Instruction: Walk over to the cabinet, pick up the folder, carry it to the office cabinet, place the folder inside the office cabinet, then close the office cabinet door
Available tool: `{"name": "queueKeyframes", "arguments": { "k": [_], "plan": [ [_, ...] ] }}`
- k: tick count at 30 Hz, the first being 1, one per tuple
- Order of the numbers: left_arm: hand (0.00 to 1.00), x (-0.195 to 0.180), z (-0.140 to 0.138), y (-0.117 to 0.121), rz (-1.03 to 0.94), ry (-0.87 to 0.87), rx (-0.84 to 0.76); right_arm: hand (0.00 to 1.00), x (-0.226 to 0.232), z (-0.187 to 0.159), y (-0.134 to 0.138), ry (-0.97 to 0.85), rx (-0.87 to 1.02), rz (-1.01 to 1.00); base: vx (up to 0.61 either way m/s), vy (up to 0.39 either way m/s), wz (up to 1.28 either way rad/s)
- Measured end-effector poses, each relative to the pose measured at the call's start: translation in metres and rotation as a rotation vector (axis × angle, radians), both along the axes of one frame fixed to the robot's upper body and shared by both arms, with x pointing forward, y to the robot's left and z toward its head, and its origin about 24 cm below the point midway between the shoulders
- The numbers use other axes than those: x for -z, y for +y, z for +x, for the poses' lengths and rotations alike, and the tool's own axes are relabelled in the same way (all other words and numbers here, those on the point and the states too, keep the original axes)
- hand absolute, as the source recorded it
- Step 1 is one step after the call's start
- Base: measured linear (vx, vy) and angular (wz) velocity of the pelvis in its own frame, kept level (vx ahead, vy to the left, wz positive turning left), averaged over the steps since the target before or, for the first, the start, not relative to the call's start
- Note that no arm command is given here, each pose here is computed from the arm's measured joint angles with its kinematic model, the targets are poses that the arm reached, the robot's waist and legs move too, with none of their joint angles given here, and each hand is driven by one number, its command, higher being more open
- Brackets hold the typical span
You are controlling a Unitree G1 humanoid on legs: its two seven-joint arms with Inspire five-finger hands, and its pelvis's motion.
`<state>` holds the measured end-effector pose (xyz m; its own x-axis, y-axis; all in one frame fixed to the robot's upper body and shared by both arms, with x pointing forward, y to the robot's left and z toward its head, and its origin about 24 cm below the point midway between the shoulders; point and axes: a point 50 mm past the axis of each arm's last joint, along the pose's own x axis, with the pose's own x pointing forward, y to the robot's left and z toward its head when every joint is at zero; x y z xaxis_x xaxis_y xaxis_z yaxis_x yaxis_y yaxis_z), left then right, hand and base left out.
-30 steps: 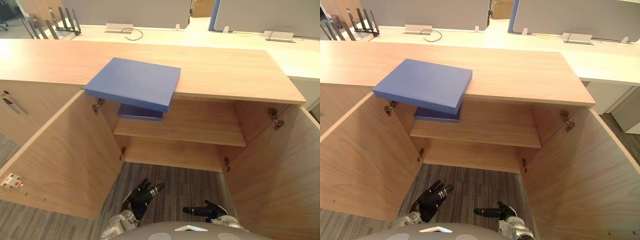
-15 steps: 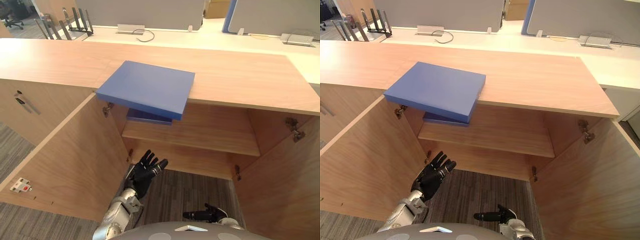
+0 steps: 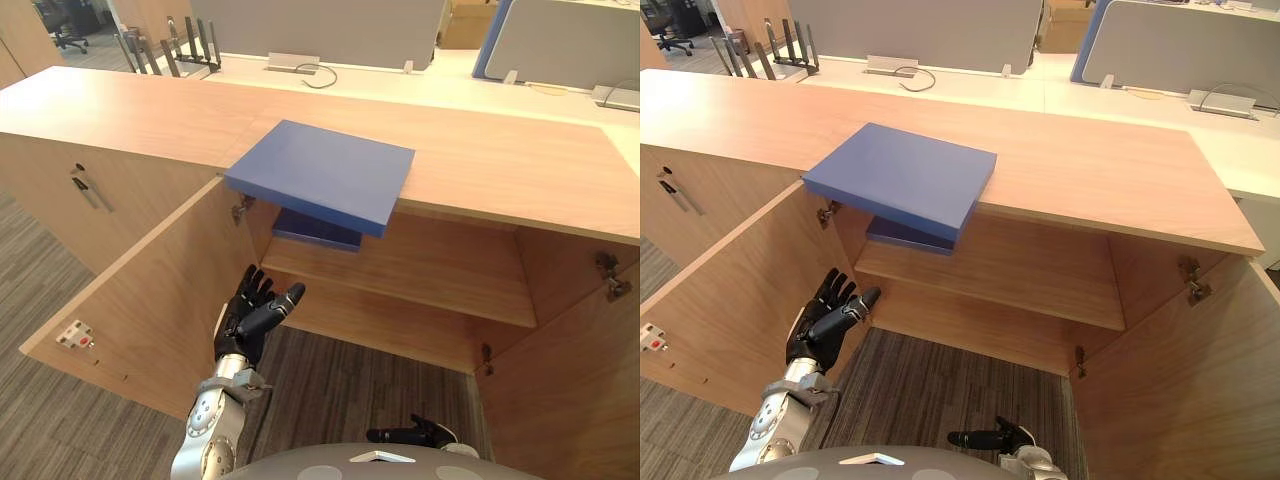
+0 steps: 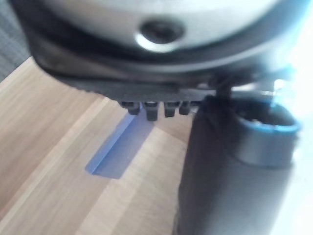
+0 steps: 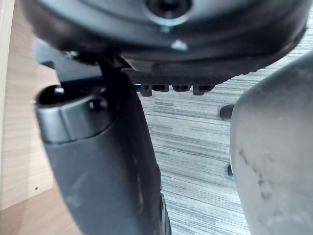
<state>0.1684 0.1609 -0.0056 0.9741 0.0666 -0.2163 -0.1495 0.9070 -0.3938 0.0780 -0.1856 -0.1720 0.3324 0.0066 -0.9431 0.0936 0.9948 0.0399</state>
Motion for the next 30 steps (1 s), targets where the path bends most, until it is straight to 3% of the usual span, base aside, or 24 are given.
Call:
{"name": "queueKeyframes", "arguments": {
  "k": [10,30],
  "plan": [
    [1.0,-0.077,0.01,0.007,0.404,-0.328,-0.163,1.0,0.0,-0.003,0.001,0.002,0.022,0.013,-0.02,-0.025,0.0],
    [1.0,-0.137,0.053,0.001,1.13,-0.67,-0.13,1.0,0.0,-0.001,0.005,-0.001,-0.026,0.032,0.02,0.008,-0.13]
  ]
}}
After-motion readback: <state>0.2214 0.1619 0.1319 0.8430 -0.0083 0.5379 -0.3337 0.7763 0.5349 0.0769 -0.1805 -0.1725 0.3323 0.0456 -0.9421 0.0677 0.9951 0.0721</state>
